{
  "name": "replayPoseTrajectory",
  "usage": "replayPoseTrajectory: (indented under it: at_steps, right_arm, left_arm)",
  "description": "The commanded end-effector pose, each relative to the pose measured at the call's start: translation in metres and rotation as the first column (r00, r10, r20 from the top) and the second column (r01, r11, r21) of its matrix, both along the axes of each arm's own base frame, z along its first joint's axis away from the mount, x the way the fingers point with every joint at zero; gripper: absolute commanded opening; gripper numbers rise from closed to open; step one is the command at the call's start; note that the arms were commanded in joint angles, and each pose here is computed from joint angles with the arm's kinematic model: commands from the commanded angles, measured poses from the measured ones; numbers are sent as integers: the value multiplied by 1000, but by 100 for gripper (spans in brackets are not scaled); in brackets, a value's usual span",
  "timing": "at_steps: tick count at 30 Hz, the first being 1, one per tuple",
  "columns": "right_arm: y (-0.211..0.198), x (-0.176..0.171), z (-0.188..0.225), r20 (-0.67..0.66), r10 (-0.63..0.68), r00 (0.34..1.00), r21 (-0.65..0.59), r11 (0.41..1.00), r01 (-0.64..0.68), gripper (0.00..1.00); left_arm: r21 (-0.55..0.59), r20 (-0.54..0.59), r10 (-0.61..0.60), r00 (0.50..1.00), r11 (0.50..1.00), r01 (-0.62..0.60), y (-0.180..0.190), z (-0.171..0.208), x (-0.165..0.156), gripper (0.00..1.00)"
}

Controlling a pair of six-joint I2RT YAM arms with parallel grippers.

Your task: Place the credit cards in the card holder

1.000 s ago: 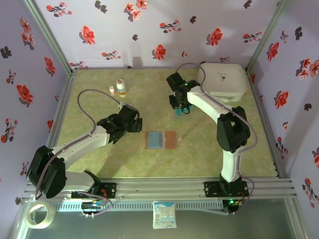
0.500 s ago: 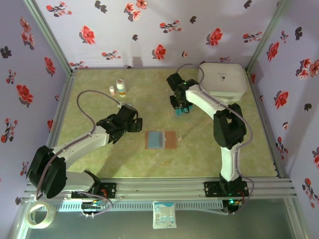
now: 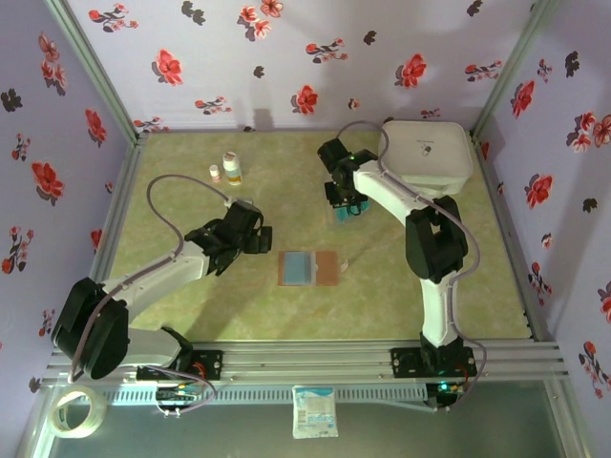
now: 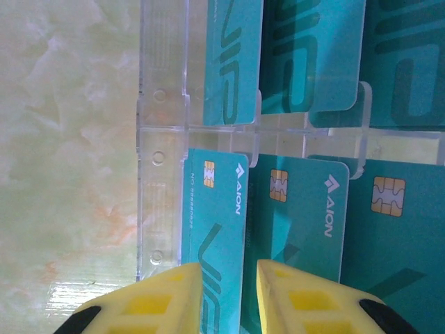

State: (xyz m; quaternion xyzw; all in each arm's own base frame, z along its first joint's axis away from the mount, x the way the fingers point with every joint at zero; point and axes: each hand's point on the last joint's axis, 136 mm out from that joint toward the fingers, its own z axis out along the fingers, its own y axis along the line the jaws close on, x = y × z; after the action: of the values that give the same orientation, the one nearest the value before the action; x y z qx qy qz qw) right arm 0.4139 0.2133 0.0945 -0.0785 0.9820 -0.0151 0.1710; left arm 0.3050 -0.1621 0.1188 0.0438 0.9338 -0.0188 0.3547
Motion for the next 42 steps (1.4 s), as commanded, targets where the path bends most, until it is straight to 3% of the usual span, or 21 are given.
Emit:
replayPoseTrajectory:
  at_steps: [1, 42]
  right_arm:
    - [-10, -2, -5, -23, -15, 1000, -54, 998, 14, 26]
    - [11, -18, -14, -68, 49, 996, -102, 993, -55, 24]
  left_arm:
    - [7, -3, -8, 1000, 1000, 8, 1, -5, 2, 100]
    - [-21, -18, 9, 1000, 1000, -9, 8, -14, 0, 100]
